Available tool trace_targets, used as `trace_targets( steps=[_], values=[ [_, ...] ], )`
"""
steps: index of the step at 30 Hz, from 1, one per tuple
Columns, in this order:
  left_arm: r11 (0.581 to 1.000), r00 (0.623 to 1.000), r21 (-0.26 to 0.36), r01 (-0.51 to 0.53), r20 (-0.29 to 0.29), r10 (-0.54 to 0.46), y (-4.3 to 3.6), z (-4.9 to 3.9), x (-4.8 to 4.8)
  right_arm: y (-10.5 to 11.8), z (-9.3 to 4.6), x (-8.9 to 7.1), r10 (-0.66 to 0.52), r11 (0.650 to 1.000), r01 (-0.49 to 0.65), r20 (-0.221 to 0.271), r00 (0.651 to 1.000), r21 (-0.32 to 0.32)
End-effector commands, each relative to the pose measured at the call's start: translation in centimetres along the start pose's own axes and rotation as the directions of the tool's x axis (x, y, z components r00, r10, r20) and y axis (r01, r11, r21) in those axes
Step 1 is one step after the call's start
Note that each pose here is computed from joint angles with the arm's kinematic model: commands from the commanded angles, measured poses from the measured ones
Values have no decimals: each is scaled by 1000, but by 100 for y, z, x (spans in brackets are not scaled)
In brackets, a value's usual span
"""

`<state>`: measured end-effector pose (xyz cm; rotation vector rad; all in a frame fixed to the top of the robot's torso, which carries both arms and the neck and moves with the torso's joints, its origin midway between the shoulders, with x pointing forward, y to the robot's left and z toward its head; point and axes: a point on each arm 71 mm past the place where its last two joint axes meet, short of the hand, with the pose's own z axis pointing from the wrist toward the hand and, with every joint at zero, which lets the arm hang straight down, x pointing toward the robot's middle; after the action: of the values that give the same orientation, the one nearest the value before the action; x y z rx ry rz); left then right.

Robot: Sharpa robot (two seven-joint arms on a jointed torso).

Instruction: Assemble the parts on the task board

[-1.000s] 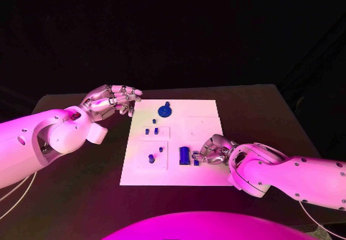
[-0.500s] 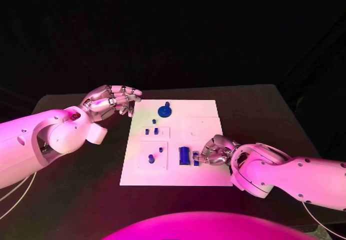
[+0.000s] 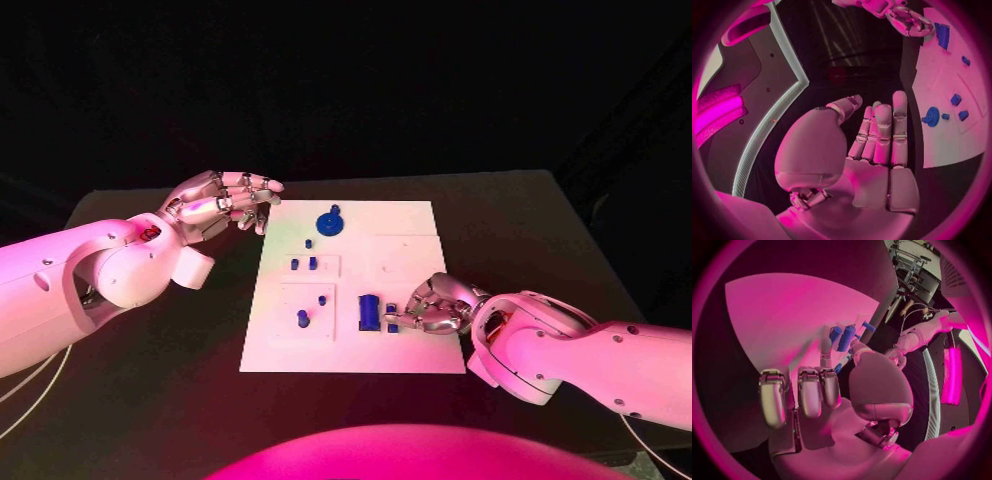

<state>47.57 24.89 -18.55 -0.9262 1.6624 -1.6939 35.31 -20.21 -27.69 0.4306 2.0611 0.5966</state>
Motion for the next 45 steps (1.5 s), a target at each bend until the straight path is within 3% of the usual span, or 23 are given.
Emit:
trace_targets(
  steps=[1, 7, 30, 45],
  values=[
    [1000, 1000, 4, 6, -13, -6, -4, 0, 11, 41, -10, -3, -20, 997, 21, 9, 1000, -73],
    [1000, 1000, 3, 6, -12, -6, -3, -1, 10, -5, -11, 8, -37, 998, 36, -18, 999, -60],
    [1000, 1000, 4, 6, -16, -6, -1, 6, 16, -29, 24, 33, -53, 998, 53, -16, 998, -32],
    [1000, 1000, 4, 7, -17, -6, 0, 10, 20, -33, 92, 15, -61, 998, 61, 31, 998, -12]
  ],
)
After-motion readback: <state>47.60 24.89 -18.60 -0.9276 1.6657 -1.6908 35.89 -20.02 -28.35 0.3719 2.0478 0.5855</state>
